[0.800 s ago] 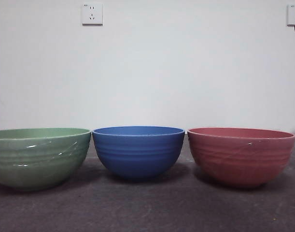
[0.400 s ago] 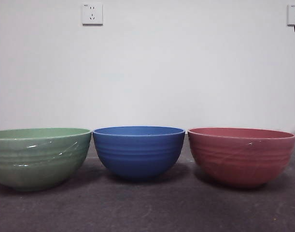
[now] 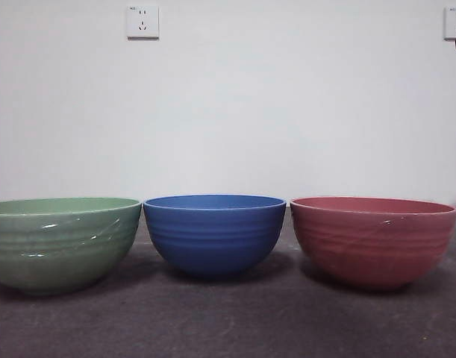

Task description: Pick up the green bowl on the top,put the green bowl on the left,pick up the red bowl in the middle,put the red bowl on the right

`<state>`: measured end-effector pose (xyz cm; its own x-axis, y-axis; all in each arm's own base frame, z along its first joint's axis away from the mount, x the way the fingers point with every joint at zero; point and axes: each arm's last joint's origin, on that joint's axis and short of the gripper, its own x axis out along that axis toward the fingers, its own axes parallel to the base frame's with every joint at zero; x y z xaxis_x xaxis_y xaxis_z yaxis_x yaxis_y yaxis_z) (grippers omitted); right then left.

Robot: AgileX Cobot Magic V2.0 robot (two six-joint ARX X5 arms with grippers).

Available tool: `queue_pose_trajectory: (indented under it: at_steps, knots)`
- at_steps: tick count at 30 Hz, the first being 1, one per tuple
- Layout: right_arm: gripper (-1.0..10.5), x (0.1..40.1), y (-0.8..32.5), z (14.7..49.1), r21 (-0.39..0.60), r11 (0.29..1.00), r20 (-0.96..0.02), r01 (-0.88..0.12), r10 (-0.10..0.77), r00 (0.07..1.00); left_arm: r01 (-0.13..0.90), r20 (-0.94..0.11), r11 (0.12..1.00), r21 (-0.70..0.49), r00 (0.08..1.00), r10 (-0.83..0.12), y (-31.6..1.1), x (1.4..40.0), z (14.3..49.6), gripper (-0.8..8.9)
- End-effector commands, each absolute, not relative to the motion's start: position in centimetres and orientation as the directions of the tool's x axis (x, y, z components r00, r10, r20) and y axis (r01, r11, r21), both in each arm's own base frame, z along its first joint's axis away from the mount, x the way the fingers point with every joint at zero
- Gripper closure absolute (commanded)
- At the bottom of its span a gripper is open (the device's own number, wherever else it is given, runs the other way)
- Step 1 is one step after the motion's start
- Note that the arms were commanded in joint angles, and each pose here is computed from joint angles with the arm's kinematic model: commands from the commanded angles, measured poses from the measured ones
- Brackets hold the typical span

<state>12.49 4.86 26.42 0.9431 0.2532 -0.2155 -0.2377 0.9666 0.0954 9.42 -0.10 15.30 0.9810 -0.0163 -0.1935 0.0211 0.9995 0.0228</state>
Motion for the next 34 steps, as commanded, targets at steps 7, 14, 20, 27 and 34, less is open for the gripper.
queue_pose_trajectory:
  at_steps: [7, 14, 20, 27, 34]
  knots:
    - [9.6, 12.51, 4.86, 26.32, 0.105, 0.967, -0.214, -0.233, 0.251, 0.944, 0.031, -0.198, 0.999, -0.009, 0.98, -0.033, -0.13, 9.51, 14.74, 8.17]
    - [9.6, 12.51, 4.86, 26.32, 0.104, 0.967, -0.214, -0.233, 0.251, 0.944, 0.031, -0.198, 0.999, -0.009, 0.98, -0.032, -0.13, 9.51, 14.76, 8.17]
    - [9.6, 12.51, 4.86, 26.32, 0.105, 0.967, -0.214, -0.233, 0.251, 0.944, 0.031, -0.198, 0.999, -0.009, 0.98, -0.033, -0.13, 9.51, 14.76, 8.17]
    - [9.6, 12.51, 4.86, 26.34, 0.105, 0.967, -0.214, -0.233, 0.251, 0.944, 0.031, -0.198, 0.999, -0.009, 0.98, -0.032, -0.13, 9.51, 14.76, 8.17]
    - [9.6, 12.51, 4.86, 26.32, 0.105, 0.967, -0.215, -0.233, 0.251, 0.944, 0.031, -0.198, 0.999, -0.009, 0.98, -0.033, -0.13, 9.51, 14.76, 8.17]
